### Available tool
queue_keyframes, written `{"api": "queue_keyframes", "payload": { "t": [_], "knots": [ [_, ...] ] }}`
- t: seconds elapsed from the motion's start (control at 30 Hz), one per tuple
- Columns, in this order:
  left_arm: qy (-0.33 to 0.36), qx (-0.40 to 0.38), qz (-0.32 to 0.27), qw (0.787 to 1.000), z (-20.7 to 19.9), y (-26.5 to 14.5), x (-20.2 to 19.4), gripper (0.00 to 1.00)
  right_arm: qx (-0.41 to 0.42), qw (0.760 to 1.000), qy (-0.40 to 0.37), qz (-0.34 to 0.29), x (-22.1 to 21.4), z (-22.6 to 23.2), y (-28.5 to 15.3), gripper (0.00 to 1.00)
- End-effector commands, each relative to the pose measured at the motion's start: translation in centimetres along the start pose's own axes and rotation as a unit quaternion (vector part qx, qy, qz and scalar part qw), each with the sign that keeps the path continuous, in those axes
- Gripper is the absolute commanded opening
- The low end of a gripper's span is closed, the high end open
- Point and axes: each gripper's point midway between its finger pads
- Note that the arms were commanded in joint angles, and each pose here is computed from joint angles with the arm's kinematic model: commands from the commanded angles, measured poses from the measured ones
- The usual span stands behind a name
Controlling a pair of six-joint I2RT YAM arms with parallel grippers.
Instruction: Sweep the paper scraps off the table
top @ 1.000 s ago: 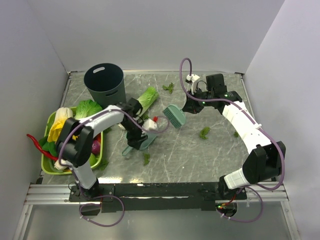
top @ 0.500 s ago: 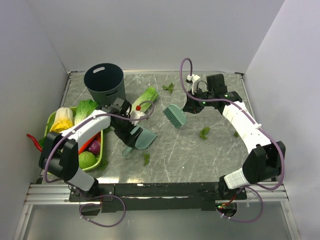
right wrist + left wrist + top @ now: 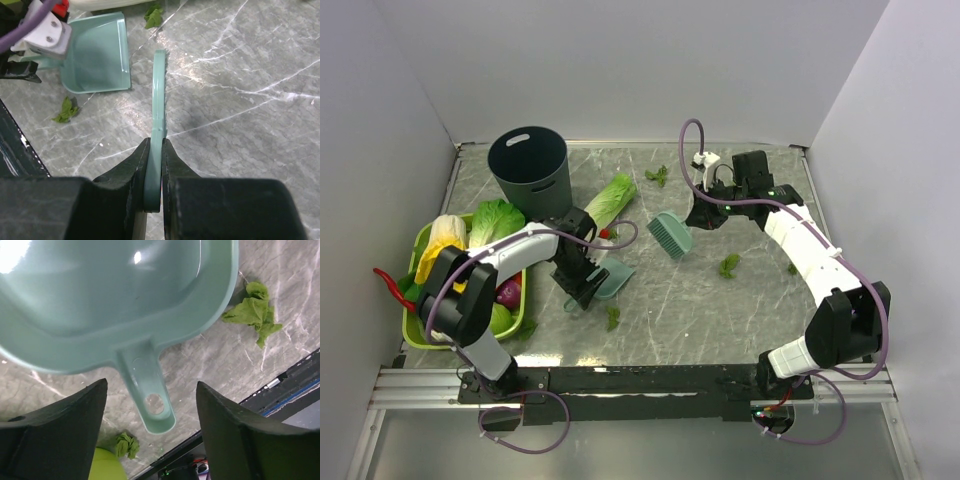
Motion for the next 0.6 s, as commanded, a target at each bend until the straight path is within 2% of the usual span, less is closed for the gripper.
{"api": "queue_keyframes", "payload": {
  "t": [0.0,0.13,0.43,0.57],
  "knots": [
    [-0.009,0.010,0.004,1.000,0.18,0.65,0.19,0.74,-0.009,0.999,-0.017,-0.029,1.41,-0.09,-0.87,0.00],
    [-0.007,0.019,0.007,1.000,0.63,1.01,0.05,0.72,-0.009,0.999,-0.016,-0.029,1.46,-0.23,-0.70,0.00],
    [0.017,0.008,0.004,1.000,0.35,0.98,-0.01,0.57,-0.007,0.999,-0.015,-0.030,2.24,-0.70,-0.19,0.00],
    [0.027,-0.005,0.014,1.000,0.08,1.05,-0.01,0.45,-0.010,0.999,-0.016,-0.027,2.27,-0.71,-0.43,0.00]
  ]
}}
Point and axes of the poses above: each gripper's point midway between its finger pads, its own y axis out along the fingers, its own z axis along the line the jaws close on, x = y × z, and after that the axes turned 6 degrees about -y, right-handed
